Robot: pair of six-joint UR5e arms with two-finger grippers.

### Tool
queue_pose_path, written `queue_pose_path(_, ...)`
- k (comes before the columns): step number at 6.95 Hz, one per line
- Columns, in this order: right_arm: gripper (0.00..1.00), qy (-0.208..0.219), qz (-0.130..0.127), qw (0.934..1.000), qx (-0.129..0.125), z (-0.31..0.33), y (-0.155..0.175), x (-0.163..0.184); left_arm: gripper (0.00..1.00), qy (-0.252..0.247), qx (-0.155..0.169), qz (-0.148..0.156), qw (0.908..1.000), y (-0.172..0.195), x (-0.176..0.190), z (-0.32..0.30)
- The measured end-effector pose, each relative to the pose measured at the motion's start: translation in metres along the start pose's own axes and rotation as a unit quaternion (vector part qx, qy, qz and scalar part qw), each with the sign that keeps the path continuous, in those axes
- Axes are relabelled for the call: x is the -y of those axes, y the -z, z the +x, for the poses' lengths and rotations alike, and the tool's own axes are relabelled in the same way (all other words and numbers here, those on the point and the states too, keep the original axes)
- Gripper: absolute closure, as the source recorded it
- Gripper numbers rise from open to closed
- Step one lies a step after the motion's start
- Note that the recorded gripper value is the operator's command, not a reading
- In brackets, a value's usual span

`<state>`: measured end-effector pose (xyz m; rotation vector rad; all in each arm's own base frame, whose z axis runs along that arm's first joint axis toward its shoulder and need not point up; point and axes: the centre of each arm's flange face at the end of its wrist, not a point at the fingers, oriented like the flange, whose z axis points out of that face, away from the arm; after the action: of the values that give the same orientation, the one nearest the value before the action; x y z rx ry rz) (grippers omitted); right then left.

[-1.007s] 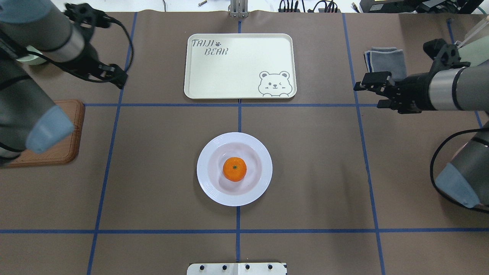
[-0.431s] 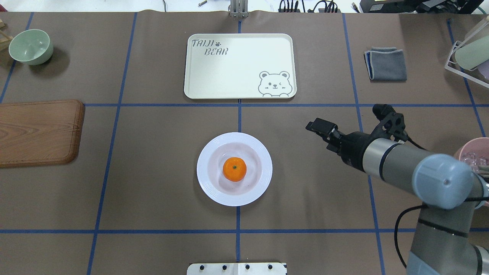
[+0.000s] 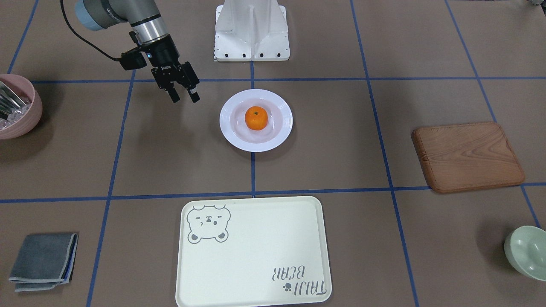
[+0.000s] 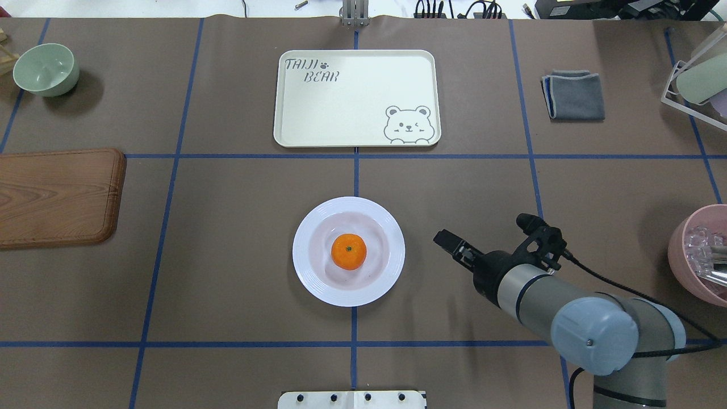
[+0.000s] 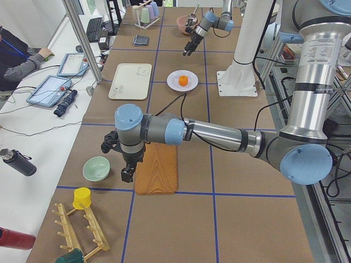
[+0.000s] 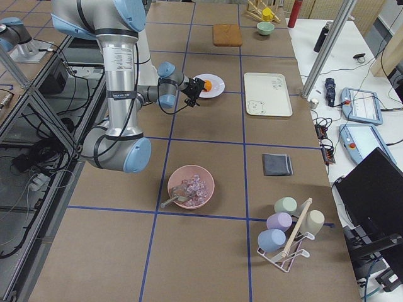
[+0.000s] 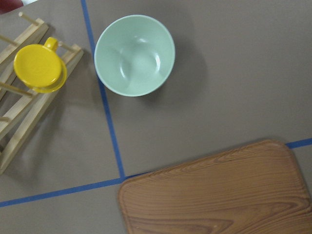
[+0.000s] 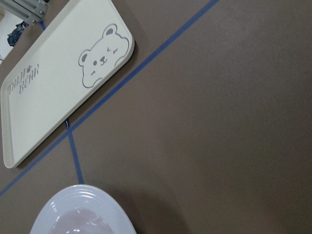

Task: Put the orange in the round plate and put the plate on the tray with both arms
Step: 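Move the right gripper to the plate rim nearest the robot while the left arm withdraws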

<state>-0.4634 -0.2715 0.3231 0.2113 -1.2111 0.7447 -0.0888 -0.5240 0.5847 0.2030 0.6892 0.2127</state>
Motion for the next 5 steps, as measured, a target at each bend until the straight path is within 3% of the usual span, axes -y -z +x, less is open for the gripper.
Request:
queue_pose_path(2, 0.17, -0.034, -0.015, 0.9993, 0.005, -0.021, -0.026, -0.045, 0.01, 0.008, -0.004, 0.004, 1.0, 0.001, -0.026, -0.017)
queue_pose_path(3, 0.25, -0.044, -0.023, 0.9988, 0.006, -0.026, -0.032, -0.064, 0.01, 0.011, -0.004, 0.004, 0.9999, 0.001, -0.03, -0.02)
queue_pose_path(5, 0.31, -0.048, -0.032, 0.9983, 0.005, -0.026, -0.036, -0.089, 0.01, 0.015, -0.008, 0.004, 0.9999, -0.001, -0.037, -0.022)
